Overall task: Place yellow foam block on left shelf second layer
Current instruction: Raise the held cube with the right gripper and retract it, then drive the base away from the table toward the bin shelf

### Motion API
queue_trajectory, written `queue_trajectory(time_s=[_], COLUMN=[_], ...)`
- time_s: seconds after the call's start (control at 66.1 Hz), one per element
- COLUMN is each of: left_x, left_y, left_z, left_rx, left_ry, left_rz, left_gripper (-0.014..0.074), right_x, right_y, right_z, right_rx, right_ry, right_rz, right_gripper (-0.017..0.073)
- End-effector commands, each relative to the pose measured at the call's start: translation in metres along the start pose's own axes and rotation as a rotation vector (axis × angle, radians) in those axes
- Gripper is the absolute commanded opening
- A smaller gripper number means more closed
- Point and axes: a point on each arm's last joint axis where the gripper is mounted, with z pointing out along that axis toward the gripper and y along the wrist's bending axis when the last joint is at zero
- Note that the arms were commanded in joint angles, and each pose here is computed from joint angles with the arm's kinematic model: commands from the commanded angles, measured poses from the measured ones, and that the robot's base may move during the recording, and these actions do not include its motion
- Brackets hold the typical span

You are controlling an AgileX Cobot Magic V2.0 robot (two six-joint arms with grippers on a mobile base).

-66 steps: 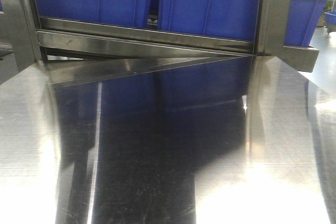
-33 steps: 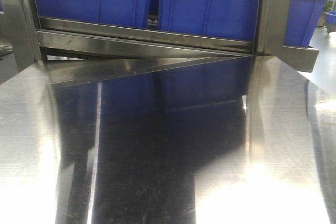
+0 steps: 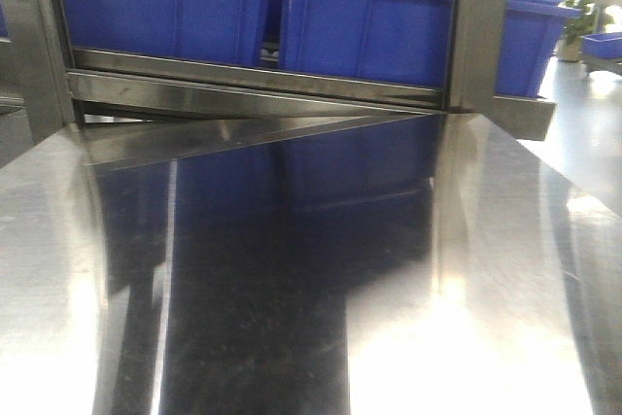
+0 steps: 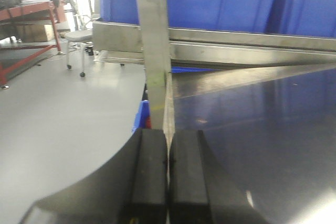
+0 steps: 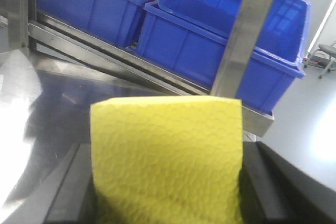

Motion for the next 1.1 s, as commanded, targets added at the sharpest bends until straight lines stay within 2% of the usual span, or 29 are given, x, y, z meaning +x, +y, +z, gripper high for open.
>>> queue_trajectory(time_s=[0.0,1.089], left_x=[0.0003,0.0001], left_y=[-0.0017,-0.0018], left_z=[0.0000,0.0000], left_rx=[0.017,0.017], left_ry=[-0.073,-0.075], left_rz=[-0.003,-0.003], left_gripper=[0.0136,0.0136], right_x=[-0.0167,-0.0166], right_y=[-0.0038,-0.0038], right_z=[-0.0022,-0.0021], right_rx=[0.032,0.032], right_ry=[-0.111,-0.110], right_rz=[0.003,0.003], right_gripper=[0.0267,0.0267])
